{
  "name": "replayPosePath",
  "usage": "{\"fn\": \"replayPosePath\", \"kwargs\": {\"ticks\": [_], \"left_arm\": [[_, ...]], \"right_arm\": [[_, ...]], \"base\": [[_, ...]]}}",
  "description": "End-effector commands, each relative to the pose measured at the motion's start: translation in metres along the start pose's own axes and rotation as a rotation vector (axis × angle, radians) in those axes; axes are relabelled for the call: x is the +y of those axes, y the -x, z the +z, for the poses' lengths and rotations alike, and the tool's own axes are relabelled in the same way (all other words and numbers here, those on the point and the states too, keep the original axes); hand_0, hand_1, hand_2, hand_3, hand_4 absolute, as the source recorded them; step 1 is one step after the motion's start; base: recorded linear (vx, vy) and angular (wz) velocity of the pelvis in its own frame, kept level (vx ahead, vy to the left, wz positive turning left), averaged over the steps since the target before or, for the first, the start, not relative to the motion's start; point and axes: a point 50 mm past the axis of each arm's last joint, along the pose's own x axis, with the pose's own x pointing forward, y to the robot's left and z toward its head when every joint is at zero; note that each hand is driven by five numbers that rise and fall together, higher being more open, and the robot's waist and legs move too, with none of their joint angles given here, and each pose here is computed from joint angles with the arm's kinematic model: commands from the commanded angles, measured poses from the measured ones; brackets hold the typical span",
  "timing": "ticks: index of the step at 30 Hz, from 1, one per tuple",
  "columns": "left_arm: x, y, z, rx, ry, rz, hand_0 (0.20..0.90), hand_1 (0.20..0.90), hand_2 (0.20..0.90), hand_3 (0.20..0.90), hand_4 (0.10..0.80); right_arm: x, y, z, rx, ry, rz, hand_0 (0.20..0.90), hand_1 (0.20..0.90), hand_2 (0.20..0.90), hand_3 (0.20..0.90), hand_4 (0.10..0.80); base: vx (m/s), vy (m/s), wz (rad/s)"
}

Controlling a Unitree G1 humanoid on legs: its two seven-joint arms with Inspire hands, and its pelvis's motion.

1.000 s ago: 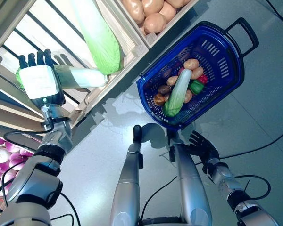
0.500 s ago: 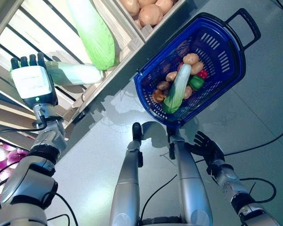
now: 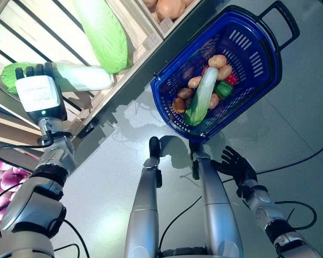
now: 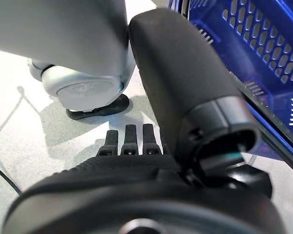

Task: Put vegetables into the basket

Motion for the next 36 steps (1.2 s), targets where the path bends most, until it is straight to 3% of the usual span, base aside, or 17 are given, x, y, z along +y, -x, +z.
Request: {"fn": "replayPosePath", "kwargs": {"ticks": [1,9,20,21,22,24,36], "left_arm": [[0.033,-0.028,-0.041,0.153,-0.013,0.163,0.9,0.9,0.9,0.9,0.8],[0.043,-0.03,-0.018,0.068,0.072,0.31,0.9,0.9,0.9,0.9,0.8],[0.052,-0.035,-0.024,0.086,0.043,0.388,0.9,0.9,0.9,0.9,0.8],[0.053,-0.035,-0.023,0.091,0.045,0.391,0.801,0.801,0.801,0.801,0.734],[0.054,-0.037,-0.023,0.092,0.051,0.389,0.495,0.495,0.495,0.495,0.53],[0.055,-0.039,-0.023,0.09,0.058,0.38,0.3,0.3,0.3,0.3,0.4],[0.049,-0.037,-0.017,0.087,0.075,0.347,0.3,0.3,0.3,0.3,0.4]], "right_arm": [[-0.027,0.029,-0.019,0.043,0.046,-0.077,0.9,0.9,0.9,0.9,0.8],[-0.025,0.028,-0.017,0.036,0.05,-0.072,0.9,0.9,0.9,0.9,0.8],[-0.027,0.029,-0.016,0.024,0.066,-0.073,0.9,0.9,0.9,0.9,0.8],[-0.026,0.029,-0.013,0.013,0.065,-0.077,0.9,0.9,0.9,0.9,0.8],[-0.027,0.028,-0.01,0.004,0.063,-0.078,0.9,0.9,0.9,0.9,0.8],[-0.028,0.026,-0.008,0.0,0.072,-0.073,0.9,0.9,0.9,0.9,0.8],[-0.026,0.027,-0.007,-0.014,0.043,-0.065,0.9,0.9,0.9,0.9,0.8]], "base": [[0.0,0.0,0.0],[0.0,0.0,0.0],[-0.001,0.003,0.0],[-0.012,0.053,0.0],[-0.013,0.066,0.0],[-0.009,0.05,-0.01],[0.0,0.0,0.0]]}}
